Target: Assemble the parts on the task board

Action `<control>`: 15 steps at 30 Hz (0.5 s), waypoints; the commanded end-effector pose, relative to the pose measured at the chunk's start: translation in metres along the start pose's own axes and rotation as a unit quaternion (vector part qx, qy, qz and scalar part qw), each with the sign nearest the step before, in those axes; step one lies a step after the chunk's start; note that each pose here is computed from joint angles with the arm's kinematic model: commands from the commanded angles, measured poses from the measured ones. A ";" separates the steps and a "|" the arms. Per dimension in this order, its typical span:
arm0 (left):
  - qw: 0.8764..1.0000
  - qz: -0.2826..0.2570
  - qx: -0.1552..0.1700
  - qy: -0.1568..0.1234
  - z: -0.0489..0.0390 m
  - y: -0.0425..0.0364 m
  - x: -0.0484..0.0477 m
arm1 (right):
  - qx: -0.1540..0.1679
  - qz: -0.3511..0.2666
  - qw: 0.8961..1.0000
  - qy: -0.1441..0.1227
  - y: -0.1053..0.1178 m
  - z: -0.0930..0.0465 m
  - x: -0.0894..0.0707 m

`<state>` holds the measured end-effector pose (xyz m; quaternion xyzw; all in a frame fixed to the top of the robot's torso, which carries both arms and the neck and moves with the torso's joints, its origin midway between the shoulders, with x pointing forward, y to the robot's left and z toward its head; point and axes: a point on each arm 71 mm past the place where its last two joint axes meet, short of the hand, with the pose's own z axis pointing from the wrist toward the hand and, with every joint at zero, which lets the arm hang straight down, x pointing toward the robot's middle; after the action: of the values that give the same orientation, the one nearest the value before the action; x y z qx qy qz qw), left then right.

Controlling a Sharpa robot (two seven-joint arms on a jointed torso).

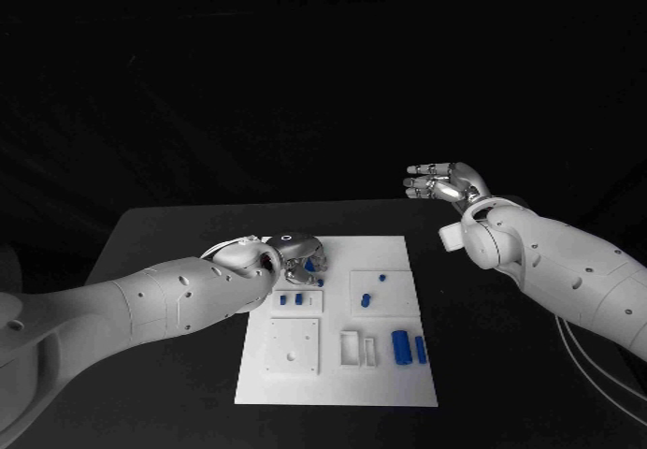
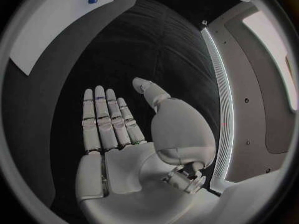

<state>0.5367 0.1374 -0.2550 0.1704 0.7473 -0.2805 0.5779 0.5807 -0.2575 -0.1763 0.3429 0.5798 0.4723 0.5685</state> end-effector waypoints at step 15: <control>1.000 -0.001 0.007 0.027 0.0040 -0.0014 0.0135 | -0.006 0.004 1.000 0.010 0.002 0.000 0.003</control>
<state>0.5369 0.1359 -0.2664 0.1725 0.7574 -0.2765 0.5657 0.5802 -0.2555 -0.1755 0.3413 0.5801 0.4750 0.5669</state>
